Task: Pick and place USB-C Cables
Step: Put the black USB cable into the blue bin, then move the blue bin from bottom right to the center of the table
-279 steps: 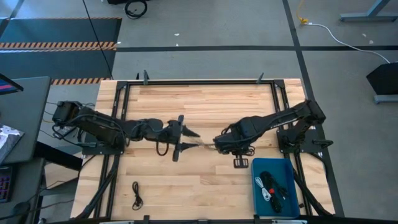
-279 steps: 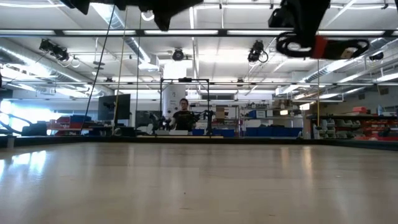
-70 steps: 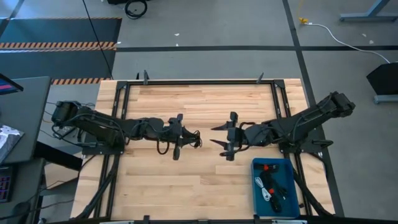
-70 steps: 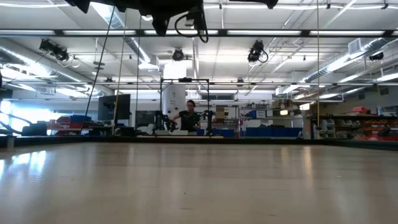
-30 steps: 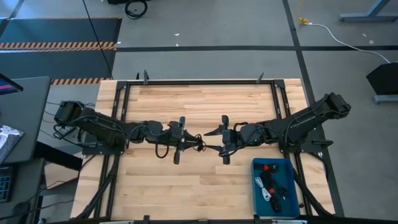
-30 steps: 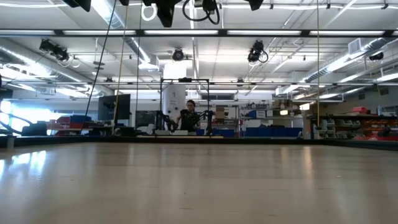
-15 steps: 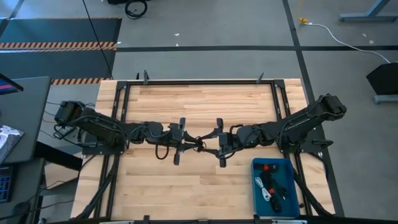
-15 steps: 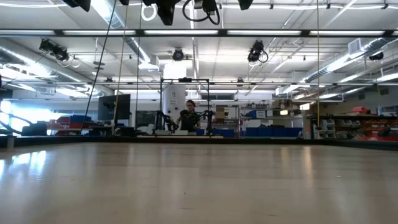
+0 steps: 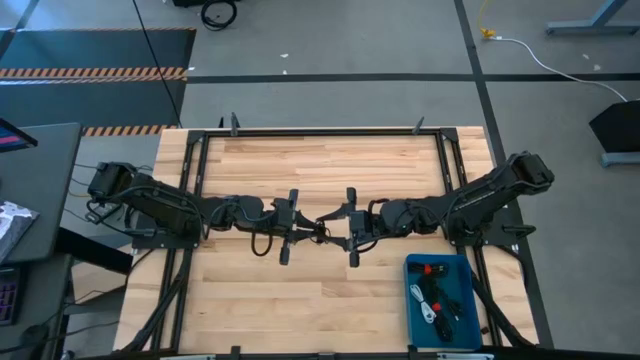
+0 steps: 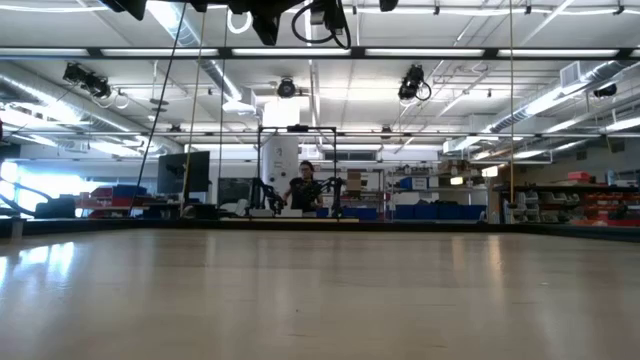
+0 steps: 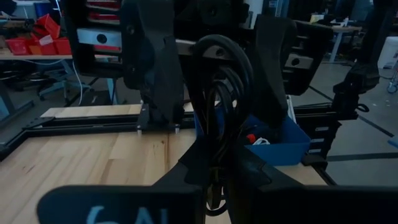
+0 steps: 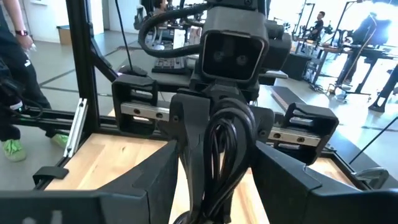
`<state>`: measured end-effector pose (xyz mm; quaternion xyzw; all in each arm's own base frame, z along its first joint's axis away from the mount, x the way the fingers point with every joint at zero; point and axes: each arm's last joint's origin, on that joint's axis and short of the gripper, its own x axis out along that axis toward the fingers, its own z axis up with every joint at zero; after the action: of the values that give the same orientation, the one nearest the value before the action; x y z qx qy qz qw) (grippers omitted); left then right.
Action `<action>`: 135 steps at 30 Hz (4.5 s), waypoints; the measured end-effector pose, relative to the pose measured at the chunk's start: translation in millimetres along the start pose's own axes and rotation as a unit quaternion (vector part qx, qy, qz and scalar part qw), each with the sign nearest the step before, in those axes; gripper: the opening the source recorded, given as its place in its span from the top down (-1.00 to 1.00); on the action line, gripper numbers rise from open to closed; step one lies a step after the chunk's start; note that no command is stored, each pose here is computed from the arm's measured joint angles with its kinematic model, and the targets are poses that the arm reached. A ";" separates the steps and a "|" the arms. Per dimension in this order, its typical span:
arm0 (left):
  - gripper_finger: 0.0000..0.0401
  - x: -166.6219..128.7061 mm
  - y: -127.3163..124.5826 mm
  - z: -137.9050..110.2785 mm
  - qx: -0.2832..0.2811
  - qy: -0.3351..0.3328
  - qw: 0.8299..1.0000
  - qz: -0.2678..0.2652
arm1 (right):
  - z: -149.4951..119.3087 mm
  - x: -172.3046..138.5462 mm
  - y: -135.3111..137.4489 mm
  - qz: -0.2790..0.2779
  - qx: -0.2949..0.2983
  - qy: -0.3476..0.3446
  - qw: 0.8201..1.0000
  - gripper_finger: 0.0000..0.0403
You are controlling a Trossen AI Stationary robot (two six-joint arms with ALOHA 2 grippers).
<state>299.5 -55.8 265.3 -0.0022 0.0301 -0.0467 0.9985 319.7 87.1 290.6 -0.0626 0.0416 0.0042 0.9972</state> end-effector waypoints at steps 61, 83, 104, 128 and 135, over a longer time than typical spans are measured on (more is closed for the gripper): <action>0.03 -12.3 -9.0 3.5 0.021 0.029 0.997 0.071 | -0.8 -80.2 10.5 0.024 -0.012 0.224 0.974 0.91; 0.04 -12.3 -8.8 3.9 0.003 0.026 0.997 0.072 | -32.8 -161.3 40.7 -0.019 0.220 0.590 0.777 0.91; 0.04 -12.9 -11.0 0.2 -0.077 0.038 0.994 0.072 | -108.8 -189.5 71.5 -0.023 0.268 0.631 0.728 0.34; 0.04 -13.3 -11.2 -4.0 -0.070 0.059 0.993 0.073 | -101.0 -147.2 69.4 -0.002 0.201 0.628 0.751 0.02; 0.04 -13.3 -11.2 -4.3 -0.070 0.061 0.993 0.073 | -80.5 -126.8 78.5 0.003 0.263 0.574 0.776 0.03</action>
<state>285.0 -65.7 261.9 -0.0669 0.0942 0.0290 0.9929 185.6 154.5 211.8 0.2112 0.6059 -0.0411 0.7659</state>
